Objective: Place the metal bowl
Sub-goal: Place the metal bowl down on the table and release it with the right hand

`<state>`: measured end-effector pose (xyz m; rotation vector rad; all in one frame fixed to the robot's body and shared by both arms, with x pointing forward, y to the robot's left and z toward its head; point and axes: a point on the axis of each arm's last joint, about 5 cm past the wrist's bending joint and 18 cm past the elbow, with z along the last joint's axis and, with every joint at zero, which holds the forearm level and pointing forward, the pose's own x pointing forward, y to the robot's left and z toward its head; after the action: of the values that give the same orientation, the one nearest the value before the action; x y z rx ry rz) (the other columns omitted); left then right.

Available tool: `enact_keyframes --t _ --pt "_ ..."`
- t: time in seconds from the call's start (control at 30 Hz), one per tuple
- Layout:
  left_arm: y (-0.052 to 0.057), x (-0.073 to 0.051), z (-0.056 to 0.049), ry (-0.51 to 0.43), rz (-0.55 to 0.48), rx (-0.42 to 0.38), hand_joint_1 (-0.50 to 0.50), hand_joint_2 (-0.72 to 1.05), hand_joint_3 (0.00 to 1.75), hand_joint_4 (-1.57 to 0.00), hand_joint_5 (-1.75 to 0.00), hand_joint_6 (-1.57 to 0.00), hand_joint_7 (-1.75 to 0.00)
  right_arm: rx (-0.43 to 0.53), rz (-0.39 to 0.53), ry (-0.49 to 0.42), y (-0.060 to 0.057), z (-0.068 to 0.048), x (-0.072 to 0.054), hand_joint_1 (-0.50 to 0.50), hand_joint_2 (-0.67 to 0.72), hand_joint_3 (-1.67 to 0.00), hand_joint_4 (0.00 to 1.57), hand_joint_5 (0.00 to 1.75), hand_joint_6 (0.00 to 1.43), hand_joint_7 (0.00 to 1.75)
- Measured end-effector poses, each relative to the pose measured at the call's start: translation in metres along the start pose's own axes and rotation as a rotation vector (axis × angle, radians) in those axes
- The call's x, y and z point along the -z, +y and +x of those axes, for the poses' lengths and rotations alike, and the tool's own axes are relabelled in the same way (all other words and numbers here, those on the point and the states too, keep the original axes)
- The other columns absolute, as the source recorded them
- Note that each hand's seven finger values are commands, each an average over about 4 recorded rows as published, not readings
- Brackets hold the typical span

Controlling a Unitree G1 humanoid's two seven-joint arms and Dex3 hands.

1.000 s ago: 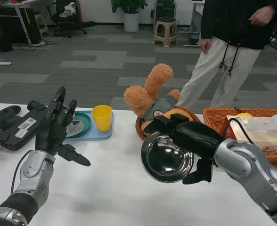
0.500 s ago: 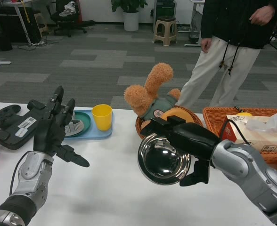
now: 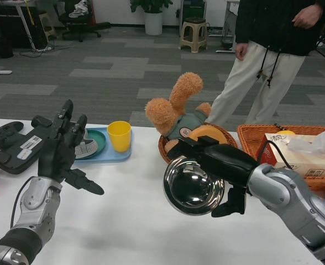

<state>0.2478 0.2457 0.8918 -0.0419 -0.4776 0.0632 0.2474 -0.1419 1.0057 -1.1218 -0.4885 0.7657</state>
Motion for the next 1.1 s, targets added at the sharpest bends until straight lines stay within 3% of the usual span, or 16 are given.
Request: enact_keyframes --t 0.2,0.6,1.1 --pt "0.0 0.0 0.0 -0.002 0.0 0.0 -0.5 -0.28 0.09 -0.15 0.0 0.0 0.0 -0.016 0.039 0.026 0.009 0.003 0.011 -0.46 -0.48 -1.55 0.17 1.55 0.0 1.55" --pt "0.0 0.0 0.0 -0.006 0.002 0.0 -0.5 -0.28 0.09 -0.15 0.0 0.0 0.0 -0.038 0.134 0.051 0.037 0.005 0.037 -0.46 -0.48 -1.59 0.2 1.65 0.0 1.57" --pt "0.0 -0.001 0.0 -0.01 0.001 0.002 -0.5 -0.28 0.09 -0.15 0.0 0.0 0.0 -0.037 0.177 0.109 0.059 -0.001 0.054 -0.46 -0.48 -1.59 0.17 1.65 0.0 1.54"
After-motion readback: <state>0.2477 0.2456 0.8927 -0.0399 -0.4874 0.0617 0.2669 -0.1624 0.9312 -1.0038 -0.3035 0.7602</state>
